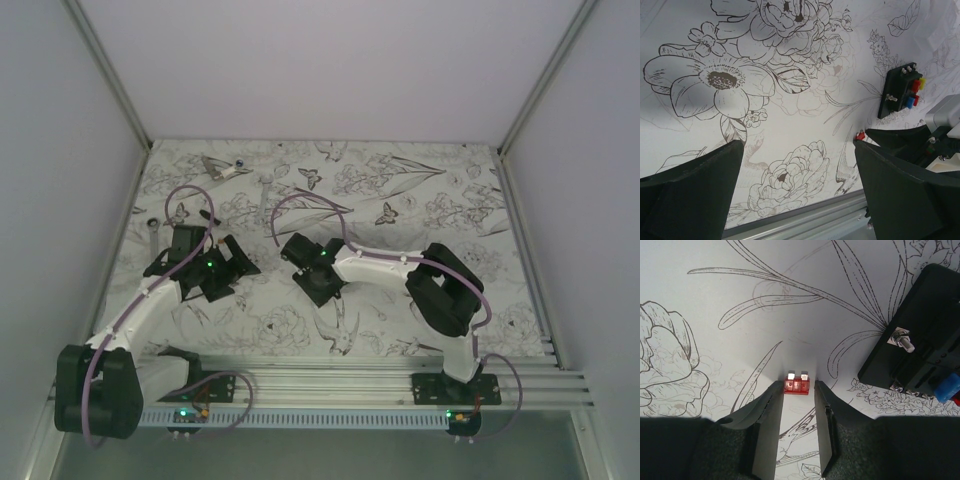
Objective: Snap on the fuse box
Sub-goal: Pick up the fuse from the center of the board.
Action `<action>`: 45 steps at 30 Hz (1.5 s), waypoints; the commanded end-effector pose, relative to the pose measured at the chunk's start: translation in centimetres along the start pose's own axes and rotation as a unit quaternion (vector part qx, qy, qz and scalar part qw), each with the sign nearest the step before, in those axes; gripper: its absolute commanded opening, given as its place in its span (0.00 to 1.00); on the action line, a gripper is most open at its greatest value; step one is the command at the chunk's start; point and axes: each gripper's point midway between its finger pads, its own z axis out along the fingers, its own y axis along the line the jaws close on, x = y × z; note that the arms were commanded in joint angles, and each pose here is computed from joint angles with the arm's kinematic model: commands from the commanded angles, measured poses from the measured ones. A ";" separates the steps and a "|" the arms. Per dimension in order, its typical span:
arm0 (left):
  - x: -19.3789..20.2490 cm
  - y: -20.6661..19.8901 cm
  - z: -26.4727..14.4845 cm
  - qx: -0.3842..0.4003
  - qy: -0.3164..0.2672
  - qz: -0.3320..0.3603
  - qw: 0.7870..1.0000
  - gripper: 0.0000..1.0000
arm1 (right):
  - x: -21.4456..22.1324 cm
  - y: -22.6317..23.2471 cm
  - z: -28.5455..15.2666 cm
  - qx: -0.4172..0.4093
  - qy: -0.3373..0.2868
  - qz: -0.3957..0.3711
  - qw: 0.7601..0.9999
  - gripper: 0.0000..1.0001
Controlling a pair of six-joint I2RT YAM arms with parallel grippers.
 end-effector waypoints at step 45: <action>6.7 -15.0 -0.9 0.222 0.133 0.074 0.963 0.48 | -6.3 0.8 -13.2 -0.169 -0.326 -0.099 0.925 0.22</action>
